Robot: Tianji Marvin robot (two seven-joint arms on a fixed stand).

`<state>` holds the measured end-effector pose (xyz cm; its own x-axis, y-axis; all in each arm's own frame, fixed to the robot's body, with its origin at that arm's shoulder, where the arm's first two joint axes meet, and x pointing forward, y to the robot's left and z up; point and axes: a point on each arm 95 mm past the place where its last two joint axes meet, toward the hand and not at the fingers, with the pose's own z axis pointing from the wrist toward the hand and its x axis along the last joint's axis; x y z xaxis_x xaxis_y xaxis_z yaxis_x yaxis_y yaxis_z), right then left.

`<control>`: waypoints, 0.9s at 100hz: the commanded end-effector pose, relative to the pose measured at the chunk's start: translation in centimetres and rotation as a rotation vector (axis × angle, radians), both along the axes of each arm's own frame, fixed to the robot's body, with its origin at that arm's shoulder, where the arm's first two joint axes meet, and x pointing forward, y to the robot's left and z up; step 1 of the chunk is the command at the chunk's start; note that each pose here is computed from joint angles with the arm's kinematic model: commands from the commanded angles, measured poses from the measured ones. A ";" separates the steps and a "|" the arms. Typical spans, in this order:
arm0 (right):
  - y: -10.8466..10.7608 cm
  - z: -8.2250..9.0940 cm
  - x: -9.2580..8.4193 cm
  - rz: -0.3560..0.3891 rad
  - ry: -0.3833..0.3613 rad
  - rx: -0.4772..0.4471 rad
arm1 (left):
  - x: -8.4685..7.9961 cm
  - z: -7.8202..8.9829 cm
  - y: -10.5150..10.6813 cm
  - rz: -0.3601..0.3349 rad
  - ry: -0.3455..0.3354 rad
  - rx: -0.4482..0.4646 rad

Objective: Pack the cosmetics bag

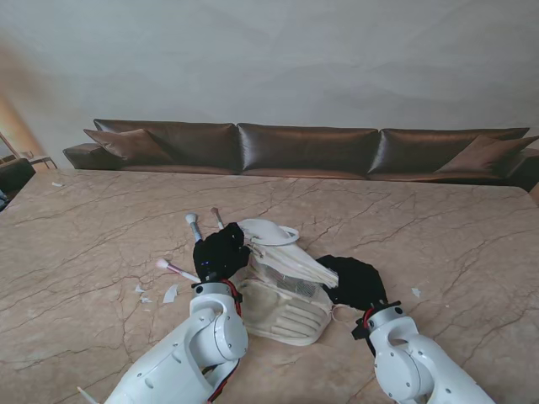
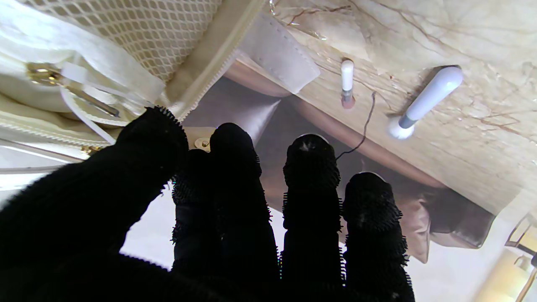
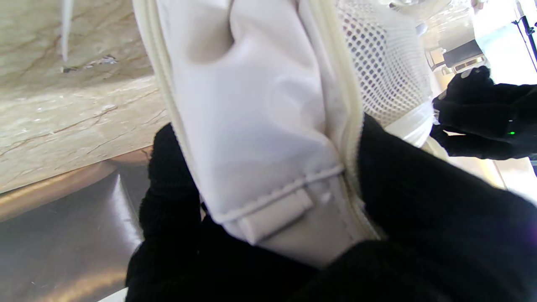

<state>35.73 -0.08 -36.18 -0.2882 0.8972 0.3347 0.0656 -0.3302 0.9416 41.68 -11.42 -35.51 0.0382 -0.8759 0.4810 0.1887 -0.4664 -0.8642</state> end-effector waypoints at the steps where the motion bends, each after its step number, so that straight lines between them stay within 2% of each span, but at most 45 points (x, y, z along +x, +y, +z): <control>1: -1.1 -1.4 -0.7 -0.013 0.033 -0.024 | 1.0 0.3 1.6 0.033 -0.008 0.025; 22: -1.4 -1.3 -0.4 0.001 0.027 -0.017 | 1.6 0.4 2.2 0.038 0.001 0.039; 50: -1.5 -1.1 -0.3 -0.016 0.011 -0.019 | 1.6 -0.1 3.0 0.063 0.007 0.058; 61: -1.5 -1.1 -0.3 -0.016 0.007 -0.019 | 1.5 -0.1 3.1 0.077 0.015 0.038; 76: -1.4 -1.2 -0.1 -0.029 0.014 -0.004 | 0.7 -0.2 2.6 0.033 -0.003 0.022; 90: -1.2 -0.9 0.6 -0.032 0.008 0.007 | -0.2 -0.7 1.8 -0.035 -0.014 -0.009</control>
<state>36.23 -0.57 -36.37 -0.2789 0.8904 0.3598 0.0519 -0.3602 0.9314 41.99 -10.05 -35.55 -0.0116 -0.8689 0.4948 0.1955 -0.4873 -0.8511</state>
